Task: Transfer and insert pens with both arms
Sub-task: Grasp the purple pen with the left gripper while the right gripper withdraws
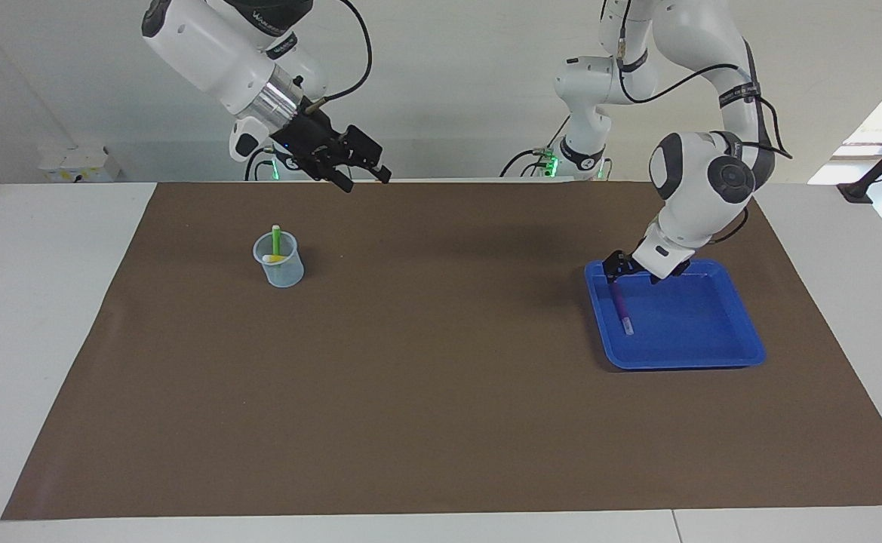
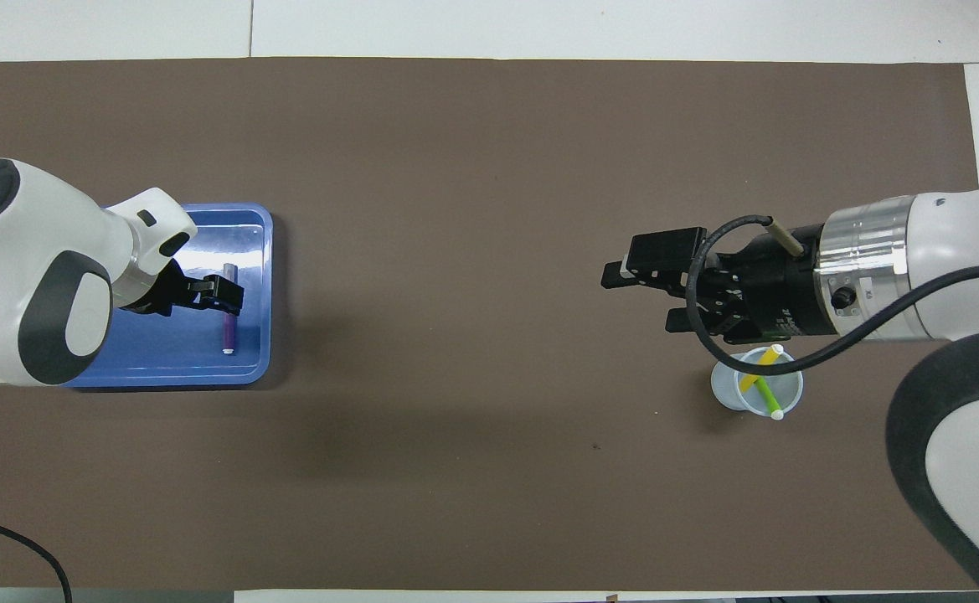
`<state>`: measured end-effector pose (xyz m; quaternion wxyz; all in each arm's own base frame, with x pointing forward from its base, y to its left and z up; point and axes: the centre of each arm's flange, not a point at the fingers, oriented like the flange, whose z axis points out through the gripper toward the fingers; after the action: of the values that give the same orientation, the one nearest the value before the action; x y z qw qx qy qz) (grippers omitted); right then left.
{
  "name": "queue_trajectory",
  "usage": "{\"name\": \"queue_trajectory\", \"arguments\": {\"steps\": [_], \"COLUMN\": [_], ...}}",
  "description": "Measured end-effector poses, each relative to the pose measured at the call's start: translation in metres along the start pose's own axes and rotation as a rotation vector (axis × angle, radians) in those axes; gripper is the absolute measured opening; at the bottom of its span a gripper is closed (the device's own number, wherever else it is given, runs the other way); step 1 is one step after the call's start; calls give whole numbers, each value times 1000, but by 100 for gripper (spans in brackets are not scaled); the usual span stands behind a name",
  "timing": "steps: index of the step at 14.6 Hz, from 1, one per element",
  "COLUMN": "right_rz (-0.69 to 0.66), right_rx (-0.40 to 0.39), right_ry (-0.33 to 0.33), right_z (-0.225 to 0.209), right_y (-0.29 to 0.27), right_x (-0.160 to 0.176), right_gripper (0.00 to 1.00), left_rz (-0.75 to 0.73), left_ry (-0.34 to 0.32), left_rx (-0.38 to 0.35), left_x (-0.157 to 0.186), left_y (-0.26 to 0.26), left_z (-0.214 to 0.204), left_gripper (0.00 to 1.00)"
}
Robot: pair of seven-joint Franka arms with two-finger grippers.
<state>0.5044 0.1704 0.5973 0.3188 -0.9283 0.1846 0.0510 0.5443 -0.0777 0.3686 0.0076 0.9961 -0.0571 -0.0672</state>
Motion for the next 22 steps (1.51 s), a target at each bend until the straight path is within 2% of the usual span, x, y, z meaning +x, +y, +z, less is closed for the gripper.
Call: {"name": "queue_trajectory", "arguments": {"steps": [8,9,13,19,20,21,22], "right_rz": [4,4,5,4,5,5,5], "right_rx": [-2,-2,-3,-2,-3,-3,-3], "right_ry": [-3,-3,-3,-3,-3,-3,-3], "right_z": [2,2,2,2,2,2,2], "right_y": [0,0,0,0,0,0,0], "right_x": [-2,-2,-2,-2,-2,-2,-2], "right_gripper": [100,100,100,100,100,100,100], "left_rz": [45,47,50,53,53,53,55], "left_ry": [19,20,17,27,27,28,31], "left_rx": [27,30,32,33,34,34,33], "left_x": [14,16,20,26,26,27,27], "left_y": [-8,-9,-9,-9,-9,-9,-8], "left_z": [35,40,54,66,68,69,67], "left_gripper": [97,92,84,77,70,69,61]}}
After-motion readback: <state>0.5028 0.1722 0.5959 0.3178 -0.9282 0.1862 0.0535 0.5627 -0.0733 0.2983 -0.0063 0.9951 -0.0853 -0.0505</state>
